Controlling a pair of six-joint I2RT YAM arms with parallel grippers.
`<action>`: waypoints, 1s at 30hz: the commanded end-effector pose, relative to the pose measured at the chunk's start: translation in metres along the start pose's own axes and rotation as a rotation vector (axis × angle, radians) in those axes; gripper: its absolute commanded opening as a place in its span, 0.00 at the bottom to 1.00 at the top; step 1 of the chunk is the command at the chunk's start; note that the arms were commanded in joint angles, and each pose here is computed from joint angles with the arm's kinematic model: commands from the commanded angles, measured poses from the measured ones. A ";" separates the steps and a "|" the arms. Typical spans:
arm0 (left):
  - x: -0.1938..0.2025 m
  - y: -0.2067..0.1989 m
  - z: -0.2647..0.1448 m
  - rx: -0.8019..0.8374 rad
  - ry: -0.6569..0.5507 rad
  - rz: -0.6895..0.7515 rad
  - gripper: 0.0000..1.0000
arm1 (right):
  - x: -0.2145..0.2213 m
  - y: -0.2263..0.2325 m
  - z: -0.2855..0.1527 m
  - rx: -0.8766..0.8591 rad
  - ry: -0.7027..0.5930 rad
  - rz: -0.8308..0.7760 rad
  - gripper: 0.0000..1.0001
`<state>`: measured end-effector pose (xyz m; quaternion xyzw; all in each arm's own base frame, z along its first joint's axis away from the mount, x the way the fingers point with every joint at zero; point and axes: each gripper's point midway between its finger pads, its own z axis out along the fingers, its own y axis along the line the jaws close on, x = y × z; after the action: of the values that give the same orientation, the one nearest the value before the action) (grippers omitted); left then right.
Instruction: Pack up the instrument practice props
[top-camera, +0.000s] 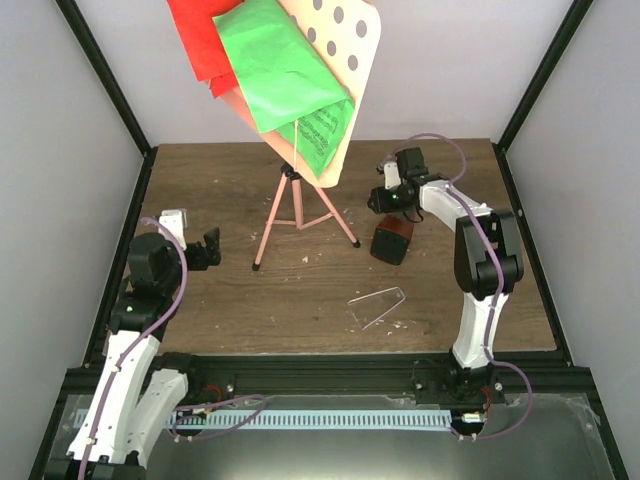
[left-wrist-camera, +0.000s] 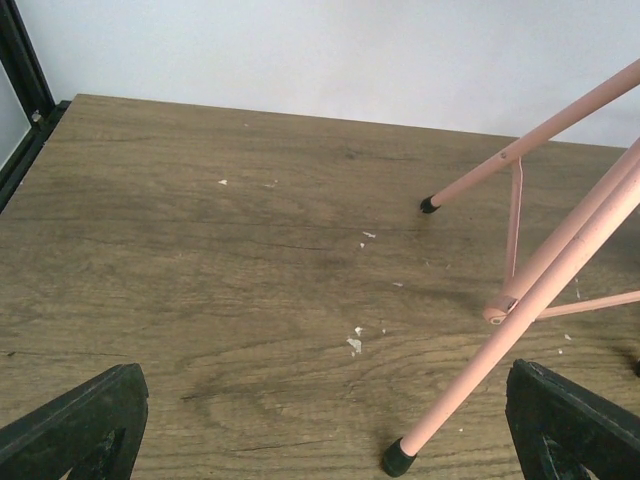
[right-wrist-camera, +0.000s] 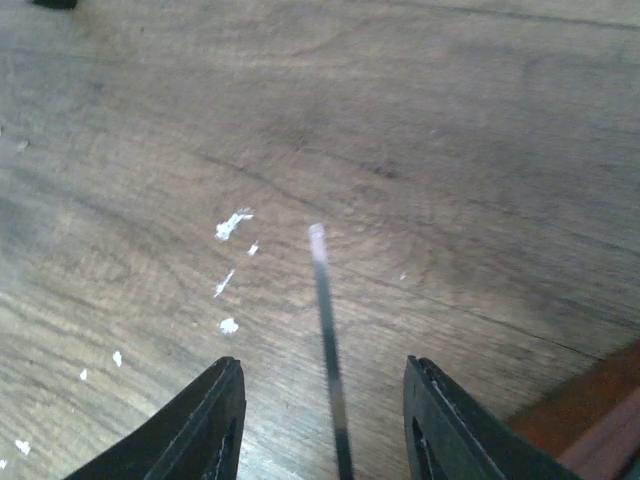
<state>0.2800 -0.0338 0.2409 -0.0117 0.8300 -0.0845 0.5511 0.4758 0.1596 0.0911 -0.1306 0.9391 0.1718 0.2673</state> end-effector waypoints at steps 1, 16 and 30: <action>-0.003 -0.001 -0.001 0.003 -0.011 0.014 0.98 | 0.001 0.022 -0.001 -0.078 -0.014 -0.025 0.41; -0.002 0.001 0.000 -0.010 -0.008 0.014 0.98 | 0.021 0.052 -0.034 -0.073 -0.076 -0.052 0.05; -0.002 0.001 0.000 -0.007 -0.006 0.012 0.98 | 0.051 0.096 -0.066 -0.091 -0.131 -0.136 0.02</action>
<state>0.2810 -0.0325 0.2393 -0.0143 0.8317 -0.0809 0.5491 0.3822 0.1986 0.1144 -0.1840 0.9159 0.2018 0.2941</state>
